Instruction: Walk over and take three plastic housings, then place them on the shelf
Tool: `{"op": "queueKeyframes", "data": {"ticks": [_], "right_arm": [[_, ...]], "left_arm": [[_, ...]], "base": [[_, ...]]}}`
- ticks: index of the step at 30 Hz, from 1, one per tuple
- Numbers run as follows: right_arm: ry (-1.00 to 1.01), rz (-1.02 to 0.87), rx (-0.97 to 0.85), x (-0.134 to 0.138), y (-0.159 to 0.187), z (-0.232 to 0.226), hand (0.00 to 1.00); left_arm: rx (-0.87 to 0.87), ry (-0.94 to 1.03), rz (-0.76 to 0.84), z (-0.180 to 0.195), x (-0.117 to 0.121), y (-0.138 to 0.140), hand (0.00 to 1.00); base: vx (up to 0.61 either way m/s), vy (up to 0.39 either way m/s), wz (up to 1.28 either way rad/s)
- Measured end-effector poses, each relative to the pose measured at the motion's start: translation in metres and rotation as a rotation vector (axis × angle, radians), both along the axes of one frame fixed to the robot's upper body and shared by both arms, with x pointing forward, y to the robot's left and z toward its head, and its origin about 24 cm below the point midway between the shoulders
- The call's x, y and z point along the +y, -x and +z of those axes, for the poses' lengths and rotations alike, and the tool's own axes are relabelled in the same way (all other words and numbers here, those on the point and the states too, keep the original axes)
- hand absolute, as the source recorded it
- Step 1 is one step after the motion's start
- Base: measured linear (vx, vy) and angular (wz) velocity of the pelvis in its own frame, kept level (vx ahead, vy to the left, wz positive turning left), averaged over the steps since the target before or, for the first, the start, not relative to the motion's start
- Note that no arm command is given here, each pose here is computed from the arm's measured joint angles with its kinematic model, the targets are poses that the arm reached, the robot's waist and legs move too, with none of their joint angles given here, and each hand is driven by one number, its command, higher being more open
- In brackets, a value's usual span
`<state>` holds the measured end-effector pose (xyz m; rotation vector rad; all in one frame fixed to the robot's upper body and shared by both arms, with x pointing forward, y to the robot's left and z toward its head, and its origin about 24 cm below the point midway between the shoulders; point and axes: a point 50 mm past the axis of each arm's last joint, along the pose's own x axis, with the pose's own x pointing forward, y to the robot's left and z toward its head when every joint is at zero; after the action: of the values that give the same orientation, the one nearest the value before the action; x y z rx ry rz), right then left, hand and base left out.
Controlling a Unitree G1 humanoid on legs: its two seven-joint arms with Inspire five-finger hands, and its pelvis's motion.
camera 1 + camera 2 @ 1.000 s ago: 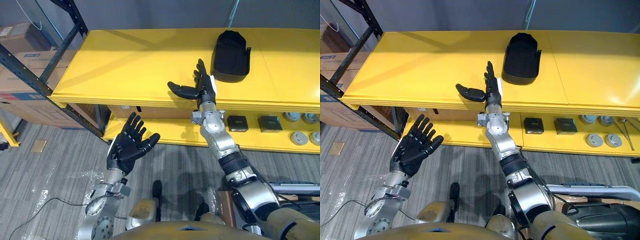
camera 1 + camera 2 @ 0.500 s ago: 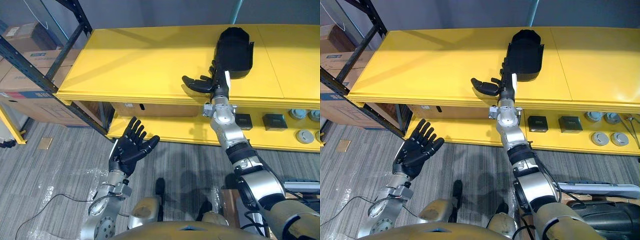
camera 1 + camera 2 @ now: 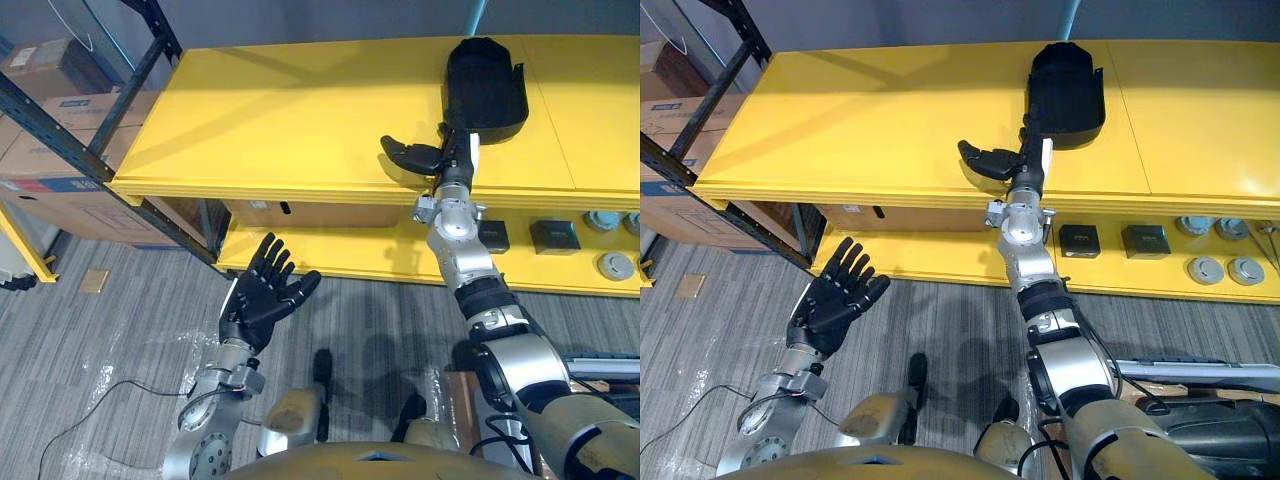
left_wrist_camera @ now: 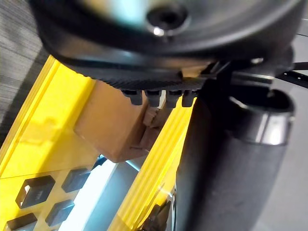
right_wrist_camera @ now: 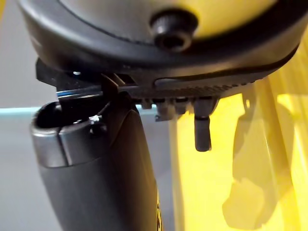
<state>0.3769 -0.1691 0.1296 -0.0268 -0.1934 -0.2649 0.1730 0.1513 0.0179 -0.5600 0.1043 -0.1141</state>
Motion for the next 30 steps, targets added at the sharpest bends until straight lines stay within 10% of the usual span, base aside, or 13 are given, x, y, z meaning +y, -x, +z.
{"op": "queueKeyframes", "data": {"ticks": [20,30], "right_arm": [[0.054,0.265,-0.114,0.016,0.037,0.001,1.0],[-0.032,0.396,-0.122,0.023,0.107,-0.024,1.0]], "left_arm": [[-0.02,-0.001,0.062,0.002,0.009,0.002,1.0],[-0.454,-0.035,0.156,0.078,0.035,-0.013,1.0]], "base": [[0.01,-0.013,-0.01],[0.07,-0.036,-0.17]]}}
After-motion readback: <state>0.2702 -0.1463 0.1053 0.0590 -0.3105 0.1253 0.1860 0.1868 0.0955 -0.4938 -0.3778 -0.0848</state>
